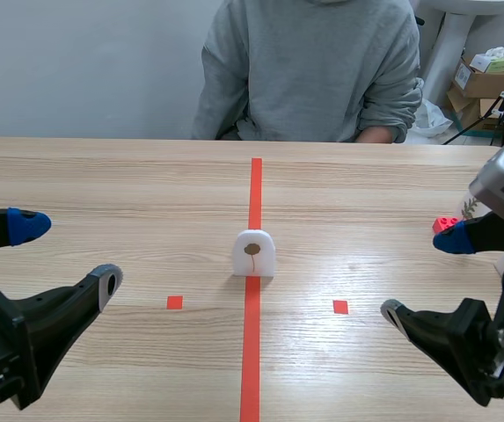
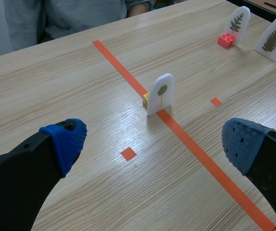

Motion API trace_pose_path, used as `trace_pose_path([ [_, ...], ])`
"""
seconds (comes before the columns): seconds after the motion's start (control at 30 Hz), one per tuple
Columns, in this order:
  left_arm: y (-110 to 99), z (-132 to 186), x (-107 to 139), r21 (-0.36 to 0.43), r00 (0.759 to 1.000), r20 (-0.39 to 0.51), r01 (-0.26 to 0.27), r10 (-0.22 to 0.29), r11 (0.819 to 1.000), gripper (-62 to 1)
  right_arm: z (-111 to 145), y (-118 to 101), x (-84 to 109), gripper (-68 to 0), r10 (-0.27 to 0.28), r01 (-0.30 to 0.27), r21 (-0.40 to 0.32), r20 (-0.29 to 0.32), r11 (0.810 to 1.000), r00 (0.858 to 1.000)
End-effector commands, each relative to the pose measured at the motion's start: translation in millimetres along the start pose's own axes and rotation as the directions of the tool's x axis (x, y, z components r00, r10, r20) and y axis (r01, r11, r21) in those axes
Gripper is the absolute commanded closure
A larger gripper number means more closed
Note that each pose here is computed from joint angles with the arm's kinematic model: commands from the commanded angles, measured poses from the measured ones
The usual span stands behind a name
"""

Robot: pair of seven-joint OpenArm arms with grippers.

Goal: Do the leaf sorting experiment

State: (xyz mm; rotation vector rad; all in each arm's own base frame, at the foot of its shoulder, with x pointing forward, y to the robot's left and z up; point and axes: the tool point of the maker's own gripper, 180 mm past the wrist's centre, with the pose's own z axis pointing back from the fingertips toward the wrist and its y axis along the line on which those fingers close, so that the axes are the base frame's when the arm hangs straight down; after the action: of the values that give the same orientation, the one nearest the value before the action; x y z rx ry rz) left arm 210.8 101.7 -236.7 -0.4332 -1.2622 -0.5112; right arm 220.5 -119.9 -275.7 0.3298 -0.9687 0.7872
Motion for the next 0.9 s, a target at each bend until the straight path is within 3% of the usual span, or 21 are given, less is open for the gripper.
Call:
trace_pose_path([
  [0.0,-0.3,-1.2,11.0,0.002,0.999,0.035,0.007,-0.007,1.000,-60.2,1.4,-5.1,8.5,-57.7,0.006,-0.006,-0.013,0.030,1.000,1.000],
  [0.2,14.5,-11.8,2.8,-0.001,0.999,-0.002,0.039,-0.039,0.999,-60.2,1.4,-5.4,7.5,-57.7,0.011,-0.011,-0.015,0.024,1.000,1.000],
  [0.47,33.2,-51.2,-21.9,-0.085,0.995,-0.051,0.075,-0.080,0.993,-60.2,1.4,-5.7,6.6,-57.8,0.013,-0.013,-0.016,0.019,1.000,1.000],
  [0.6,32.6,-81.2,-39.5,-0.152,0.987,-0.095,0.112,-0.128,0.982,-60.2,1.4,-5.8,6.3,-57.7,0.014,-0.014,-0.017,0.017,1.000,1.000],
  [0.77,24.4,-120.3,-55.1,-0.236,0.981,-0.124,0.118,-0.151,0.965,-60.2,1.4,-7.0,3.8,-57.7,0.029,-0.029,-0.023,0.003,0.999,1.000],
  [0.87,19.9,-141.7,-65.4,-0.277,0.966,-0.154,0.158,-0.207,0.948,-60.2,1.4,-7.2,3.5,-57.7,0.031,-0.031,-0.024,0.001,0.999,1.000],
])
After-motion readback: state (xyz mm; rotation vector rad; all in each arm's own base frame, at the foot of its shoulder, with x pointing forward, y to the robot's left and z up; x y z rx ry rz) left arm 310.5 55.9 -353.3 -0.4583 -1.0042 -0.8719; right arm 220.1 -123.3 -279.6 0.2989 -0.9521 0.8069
